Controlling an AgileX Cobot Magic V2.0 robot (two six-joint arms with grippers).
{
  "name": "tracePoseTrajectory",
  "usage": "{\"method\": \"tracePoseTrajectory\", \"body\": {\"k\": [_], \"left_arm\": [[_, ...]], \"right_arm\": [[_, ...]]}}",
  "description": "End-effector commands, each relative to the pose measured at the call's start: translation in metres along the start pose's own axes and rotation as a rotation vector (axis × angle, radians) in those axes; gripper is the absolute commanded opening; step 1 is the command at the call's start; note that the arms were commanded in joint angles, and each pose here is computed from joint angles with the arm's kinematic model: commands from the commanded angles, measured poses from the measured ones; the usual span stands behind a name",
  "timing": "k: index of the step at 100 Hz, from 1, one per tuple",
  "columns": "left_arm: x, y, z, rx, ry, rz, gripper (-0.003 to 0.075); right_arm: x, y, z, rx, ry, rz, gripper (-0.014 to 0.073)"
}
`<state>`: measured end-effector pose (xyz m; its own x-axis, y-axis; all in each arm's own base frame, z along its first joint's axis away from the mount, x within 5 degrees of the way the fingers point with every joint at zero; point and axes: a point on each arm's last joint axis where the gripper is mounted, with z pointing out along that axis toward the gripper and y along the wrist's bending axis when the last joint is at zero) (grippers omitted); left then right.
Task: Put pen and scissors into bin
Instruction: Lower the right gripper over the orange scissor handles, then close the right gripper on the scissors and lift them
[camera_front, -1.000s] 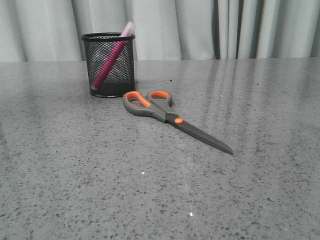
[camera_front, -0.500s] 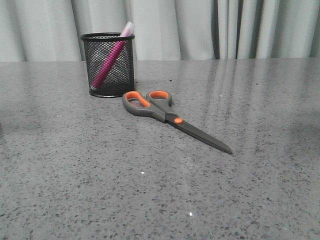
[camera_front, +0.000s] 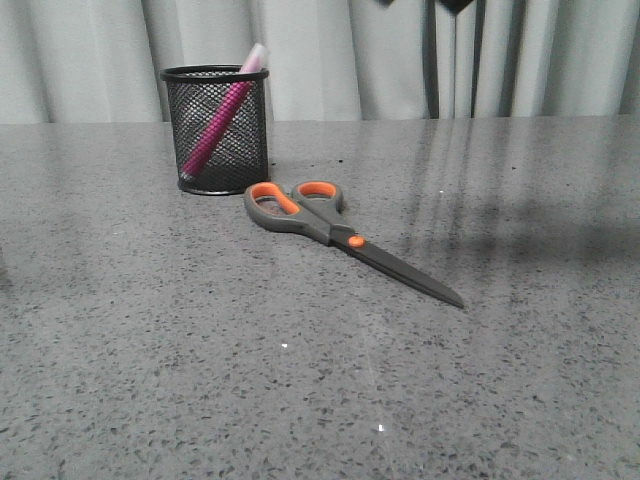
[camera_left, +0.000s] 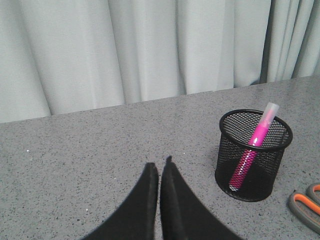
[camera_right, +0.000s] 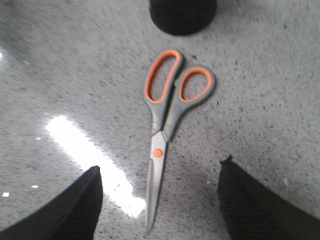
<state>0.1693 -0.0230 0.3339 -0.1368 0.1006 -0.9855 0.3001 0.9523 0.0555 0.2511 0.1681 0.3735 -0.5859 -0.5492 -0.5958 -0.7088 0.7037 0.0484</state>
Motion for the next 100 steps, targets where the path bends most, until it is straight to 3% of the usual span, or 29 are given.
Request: {"method": "tracePoseTrajectory", "body": {"k": [1,15,34,100], "left_arm": [[-0.011,0.001,-0.003,-0.012,-0.044,-0.032,-0.0018],[-0.011,0.001,-0.003,-0.011,-0.045,-0.034,-0.0018],[-0.011,0.001,-0.003,-0.011,-0.045,-0.034,-0.0018],[-0.011,0.001,-0.003,-0.011,-0.047,-0.040,-0.0018]], "right_arm": [[-0.018,0.004,0.003,0.083,0.026,-0.008,0.0413],[-0.030,0.012,0.039,0.105,0.135,-0.054,0.0398],[-0.033,0.009,0.073,0.100,0.173,-0.051,0.0398],[-0.031,0.004,0.124,0.089,0.219,-0.046,0.0398]]}}
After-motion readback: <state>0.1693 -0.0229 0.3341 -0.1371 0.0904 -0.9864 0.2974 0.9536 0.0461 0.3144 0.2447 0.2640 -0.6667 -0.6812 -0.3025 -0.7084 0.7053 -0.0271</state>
